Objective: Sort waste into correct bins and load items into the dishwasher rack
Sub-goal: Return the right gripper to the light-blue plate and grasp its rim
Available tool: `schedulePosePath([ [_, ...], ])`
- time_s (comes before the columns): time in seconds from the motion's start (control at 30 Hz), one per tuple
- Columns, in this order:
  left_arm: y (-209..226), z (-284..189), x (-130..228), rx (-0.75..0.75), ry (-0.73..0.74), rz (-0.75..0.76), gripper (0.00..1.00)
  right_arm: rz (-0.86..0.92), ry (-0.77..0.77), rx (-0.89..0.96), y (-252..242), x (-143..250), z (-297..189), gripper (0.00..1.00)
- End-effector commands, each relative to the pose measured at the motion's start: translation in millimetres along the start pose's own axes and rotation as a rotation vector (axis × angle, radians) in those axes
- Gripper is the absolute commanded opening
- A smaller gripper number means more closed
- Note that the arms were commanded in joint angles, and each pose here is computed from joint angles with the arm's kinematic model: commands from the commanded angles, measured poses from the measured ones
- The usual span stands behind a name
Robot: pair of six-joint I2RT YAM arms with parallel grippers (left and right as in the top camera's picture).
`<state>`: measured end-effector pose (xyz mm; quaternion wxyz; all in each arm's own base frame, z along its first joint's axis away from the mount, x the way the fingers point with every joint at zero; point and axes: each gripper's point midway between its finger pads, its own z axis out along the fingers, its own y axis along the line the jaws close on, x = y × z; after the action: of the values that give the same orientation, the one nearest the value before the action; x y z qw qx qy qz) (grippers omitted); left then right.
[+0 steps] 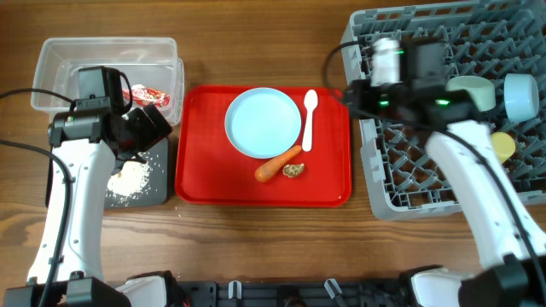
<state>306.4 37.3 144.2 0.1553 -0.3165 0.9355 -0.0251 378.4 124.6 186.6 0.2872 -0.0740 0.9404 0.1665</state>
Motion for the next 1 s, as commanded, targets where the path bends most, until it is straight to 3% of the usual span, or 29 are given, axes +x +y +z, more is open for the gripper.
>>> schedulePosePath([
  [0.0,-0.4,-5.0,-2.6,0.012,-0.014,-0.015,1.0,-0.03,0.047,0.093,12.7,11.2,39.3,0.5],
  [0.2,-0.4,-5.0,-2.6,0.012,-0.014,-0.015,1.0,-0.108,0.015,0.101,48.9,11.8,86.6,0.52],
  [0.3,-0.3,-5.0,-2.5,0.012,-0.014,-0.015,1.0,-0.028,0.04,0.158,45.3,25.8,119.1,0.5],
  [0.47,-0.3,-5.0,-2.5,0.012,-0.014,-0.015,1.0,0.012,0.128,0.088,52.0,52.0,159.1,0.47],
  [0.7,-0.3,-5.0,-2.5,0.012,-0.014,-0.015,1.0,0.043,0.175,0.114,42.1,71.1,184.6,0.46],
  [0.97,-0.3,-5.0,-2.5,0.012,-0.014,-0.015,1.0,0.058,0.236,0.067,48.5,86.3,189.1,0.23],
])
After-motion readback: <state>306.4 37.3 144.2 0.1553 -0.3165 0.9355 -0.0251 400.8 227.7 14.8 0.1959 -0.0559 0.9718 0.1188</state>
